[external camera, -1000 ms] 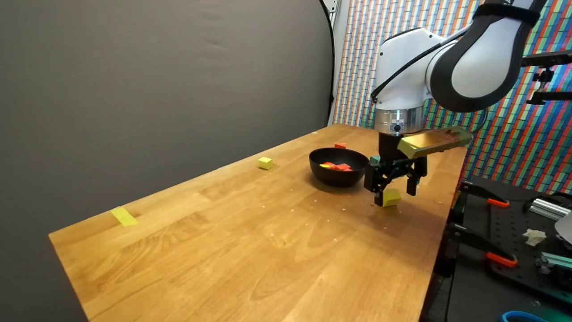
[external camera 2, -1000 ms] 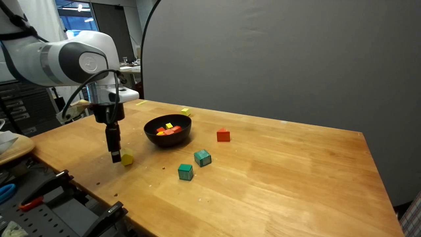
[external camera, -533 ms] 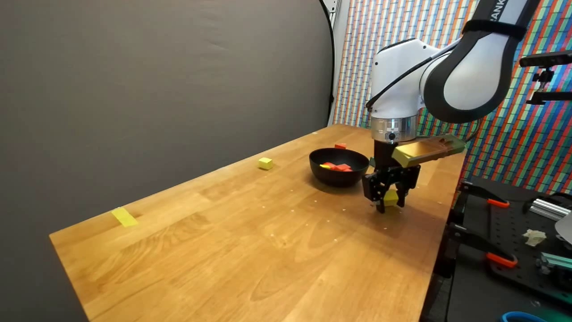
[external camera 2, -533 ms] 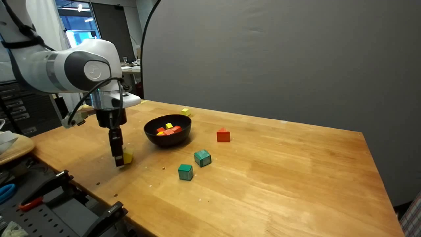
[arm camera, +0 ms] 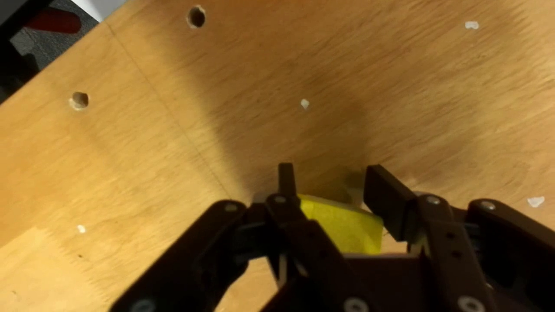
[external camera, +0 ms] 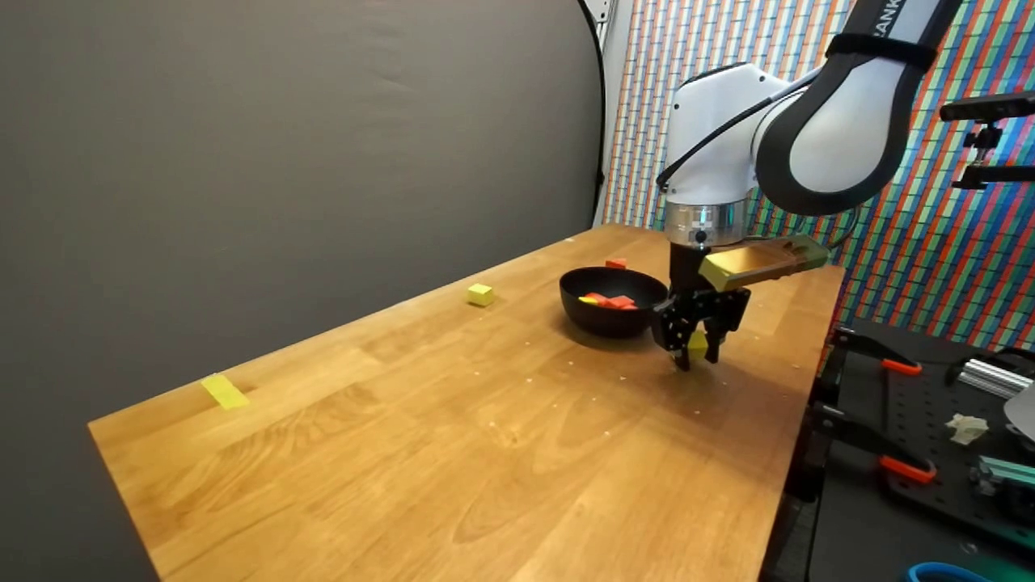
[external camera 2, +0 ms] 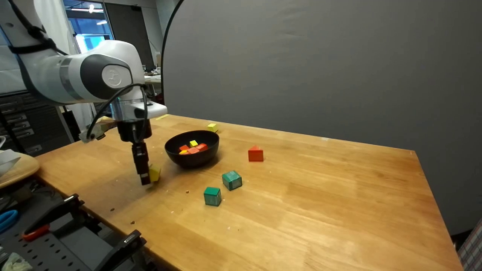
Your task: Put all the blocks in the bowl
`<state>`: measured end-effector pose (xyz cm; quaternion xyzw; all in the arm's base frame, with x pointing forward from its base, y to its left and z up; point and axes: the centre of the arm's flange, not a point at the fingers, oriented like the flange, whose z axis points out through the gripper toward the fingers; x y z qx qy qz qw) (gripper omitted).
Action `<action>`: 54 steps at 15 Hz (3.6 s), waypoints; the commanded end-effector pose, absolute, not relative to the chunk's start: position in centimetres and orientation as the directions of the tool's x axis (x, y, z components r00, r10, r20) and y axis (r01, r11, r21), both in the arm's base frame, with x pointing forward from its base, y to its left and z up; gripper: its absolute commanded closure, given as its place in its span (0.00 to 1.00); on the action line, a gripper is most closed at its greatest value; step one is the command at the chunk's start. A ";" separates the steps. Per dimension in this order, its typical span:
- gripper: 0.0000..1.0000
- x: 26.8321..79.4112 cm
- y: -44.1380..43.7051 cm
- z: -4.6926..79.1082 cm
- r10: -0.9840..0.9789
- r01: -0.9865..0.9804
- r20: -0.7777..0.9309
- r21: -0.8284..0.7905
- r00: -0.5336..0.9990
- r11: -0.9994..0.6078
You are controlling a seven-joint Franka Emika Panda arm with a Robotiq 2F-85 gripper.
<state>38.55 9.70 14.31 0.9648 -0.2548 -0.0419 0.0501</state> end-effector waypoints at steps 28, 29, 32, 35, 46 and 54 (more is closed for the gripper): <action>0.00 53.8 21.1 37.9 -0.088 -0.093 -0.083 -0.053 0.993 -0.994; 0.00 53.3 20.7 33.4 -0.159 -0.160 -0.033 -0.039 0.987 -0.986; 0.00 53.0 21.3 34.4 -0.148 -0.149 -0.039 -0.042 0.988 -0.988; 0.00 54.5 20.3 32.1 -0.125 -0.121 0.051 -0.065 0.991 -0.990; 0.00 59.2 18.0 28.3 0.010 0.034 0.285 -0.078 0.958 -0.996; 0.00 64.7 14.6 23.4 0.077 0.052 0.278 0.097 0.957 -0.994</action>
